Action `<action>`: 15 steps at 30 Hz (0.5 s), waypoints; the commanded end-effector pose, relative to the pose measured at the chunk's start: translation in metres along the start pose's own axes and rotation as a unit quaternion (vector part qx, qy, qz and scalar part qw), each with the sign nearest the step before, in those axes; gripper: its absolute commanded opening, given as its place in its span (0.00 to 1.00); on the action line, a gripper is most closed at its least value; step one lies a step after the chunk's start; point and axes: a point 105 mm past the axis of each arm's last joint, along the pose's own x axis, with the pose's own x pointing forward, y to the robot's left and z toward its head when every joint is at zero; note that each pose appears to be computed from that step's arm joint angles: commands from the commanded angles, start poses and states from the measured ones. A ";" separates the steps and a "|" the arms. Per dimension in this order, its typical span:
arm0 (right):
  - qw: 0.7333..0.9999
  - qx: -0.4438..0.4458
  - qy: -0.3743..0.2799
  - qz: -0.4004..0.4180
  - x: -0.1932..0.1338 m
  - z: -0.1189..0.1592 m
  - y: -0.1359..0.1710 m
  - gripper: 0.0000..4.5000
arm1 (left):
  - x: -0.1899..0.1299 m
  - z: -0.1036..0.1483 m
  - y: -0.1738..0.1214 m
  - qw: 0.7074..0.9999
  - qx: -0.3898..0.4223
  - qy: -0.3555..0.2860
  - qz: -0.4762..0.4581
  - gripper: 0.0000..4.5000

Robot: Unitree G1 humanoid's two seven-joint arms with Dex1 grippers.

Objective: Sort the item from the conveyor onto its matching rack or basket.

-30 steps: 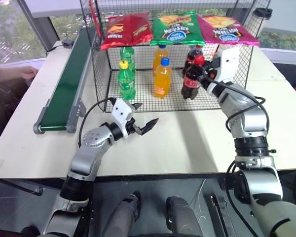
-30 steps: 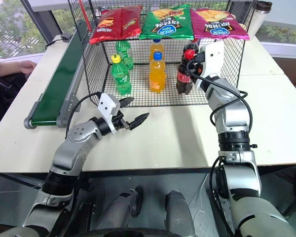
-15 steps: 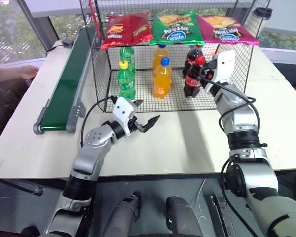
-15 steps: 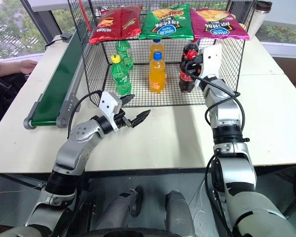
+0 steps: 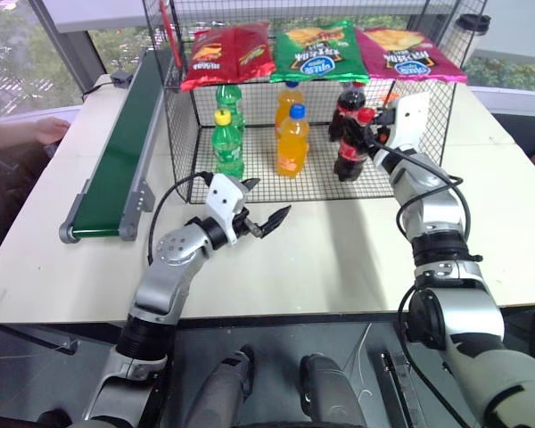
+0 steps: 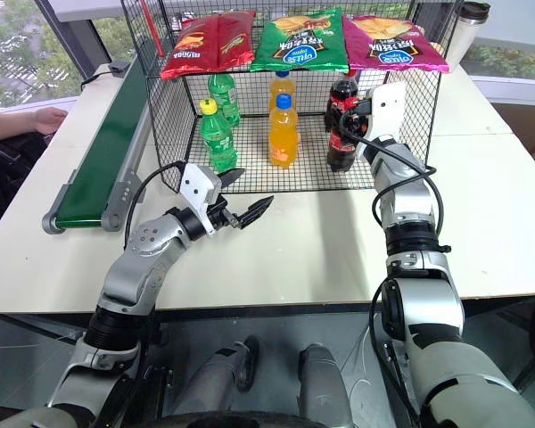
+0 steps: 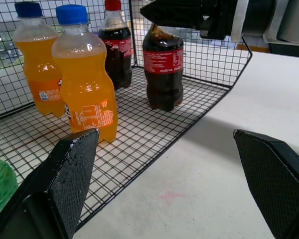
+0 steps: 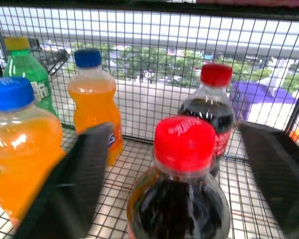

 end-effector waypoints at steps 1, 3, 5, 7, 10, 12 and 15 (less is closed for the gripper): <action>0.999 -0.016 -0.045 0.003 0.001 0.030 -0.002 0.99 | 0.001 0.010 0.001 1.000 0.016 -0.015 0.001 1.00; 0.999 -0.019 -0.044 0.006 -0.001 0.031 -0.001 0.99 | 0.000 0.009 0.002 1.000 0.016 -0.014 0.002 1.00; 0.999 -0.025 -0.040 0.009 -0.004 0.031 -0.002 0.99 | -0.001 0.008 0.003 1.000 0.017 -0.013 0.003 1.00; 0.999 -0.031 -0.032 0.017 -0.012 0.029 -0.002 0.99 | -0.001 0.007 0.005 1.000 0.018 -0.010 0.008 1.00; 0.999 -0.040 -0.014 0.034 -0.030 0.027 -0.002 0.99 | -0.003 0.005 0.008 1.000 0.019 -0.005 0.017 1.00; 0.998 -0.038 -0.002 0.042 -0.041 0.024 -0.001 0.99 | -0.005 0.004 0.011 1.000 0.019 -0.004 0.023 1.00; 0.999 0.028 0.022 0.035 -0.056 0.007 0.005 0.99 | -0.010 0.000 0.014 0.999 -0.012 -0.007 0.035 1.00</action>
